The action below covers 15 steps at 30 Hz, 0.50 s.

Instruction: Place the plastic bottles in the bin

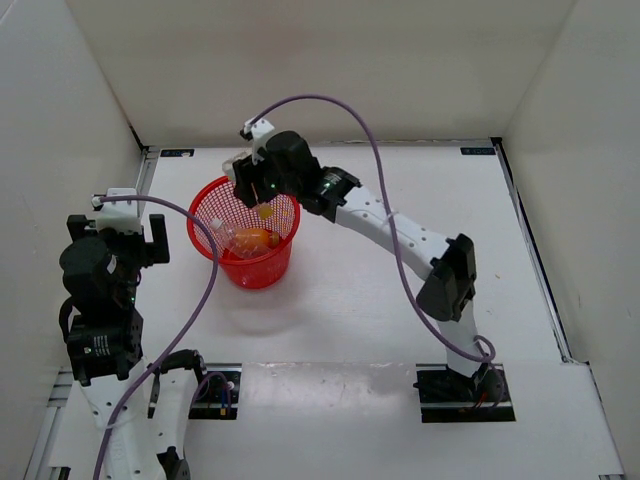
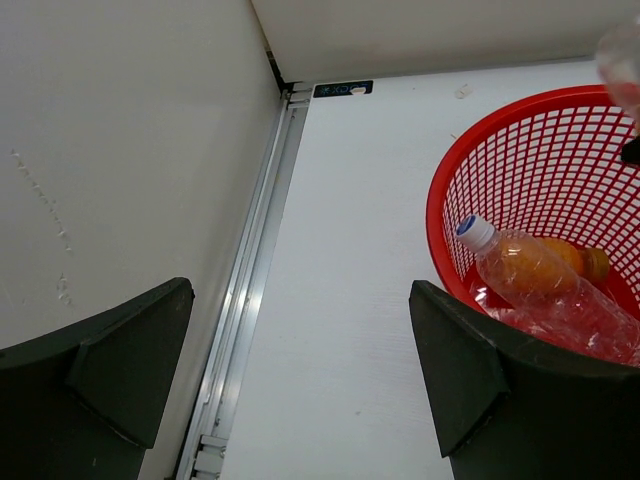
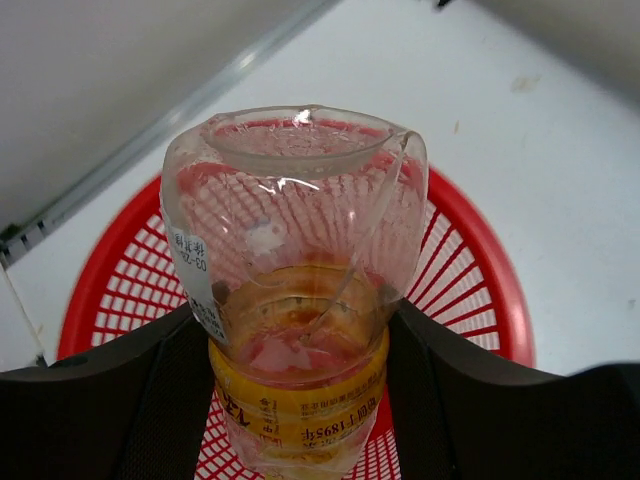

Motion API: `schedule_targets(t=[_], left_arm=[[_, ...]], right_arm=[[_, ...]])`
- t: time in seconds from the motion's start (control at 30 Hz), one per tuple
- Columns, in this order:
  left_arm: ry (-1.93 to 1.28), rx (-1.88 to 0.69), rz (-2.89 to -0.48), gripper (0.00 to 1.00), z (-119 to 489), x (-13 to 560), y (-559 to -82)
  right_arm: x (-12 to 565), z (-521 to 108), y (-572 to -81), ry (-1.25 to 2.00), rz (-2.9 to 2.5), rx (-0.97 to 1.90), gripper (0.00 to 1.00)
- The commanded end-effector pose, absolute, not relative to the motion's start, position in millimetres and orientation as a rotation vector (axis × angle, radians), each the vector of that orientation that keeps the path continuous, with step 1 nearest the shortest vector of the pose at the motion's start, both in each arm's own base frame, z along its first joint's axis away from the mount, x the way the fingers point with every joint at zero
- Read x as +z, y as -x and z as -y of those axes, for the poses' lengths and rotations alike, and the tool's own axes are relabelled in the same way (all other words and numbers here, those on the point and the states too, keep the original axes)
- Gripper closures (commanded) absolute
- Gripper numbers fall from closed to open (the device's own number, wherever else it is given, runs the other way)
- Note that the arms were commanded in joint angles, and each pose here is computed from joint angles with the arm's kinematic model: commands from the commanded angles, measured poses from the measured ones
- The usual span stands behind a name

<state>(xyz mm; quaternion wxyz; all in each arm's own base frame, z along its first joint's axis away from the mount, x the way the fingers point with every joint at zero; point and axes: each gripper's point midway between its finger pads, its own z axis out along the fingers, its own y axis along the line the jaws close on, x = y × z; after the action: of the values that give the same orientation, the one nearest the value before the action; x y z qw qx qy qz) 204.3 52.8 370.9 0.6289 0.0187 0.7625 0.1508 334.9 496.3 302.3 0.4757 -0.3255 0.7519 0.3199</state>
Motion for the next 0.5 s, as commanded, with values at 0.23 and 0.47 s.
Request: schedule_targets(t=[0.23,0.47], left_arm=[[-0.044,0.336,-1.767,0.0,-52.3,361.7,-205.3],[-0.051,0.326,-1.776,0.0,-50.8,357.9,-206.6]], right_arm=[[335.0,-491.3,-323.6,0.823,-1.777,0.819,0.0],[419.7,-437.8,-314.5,0.663,-1.671,0.782,0.0]])
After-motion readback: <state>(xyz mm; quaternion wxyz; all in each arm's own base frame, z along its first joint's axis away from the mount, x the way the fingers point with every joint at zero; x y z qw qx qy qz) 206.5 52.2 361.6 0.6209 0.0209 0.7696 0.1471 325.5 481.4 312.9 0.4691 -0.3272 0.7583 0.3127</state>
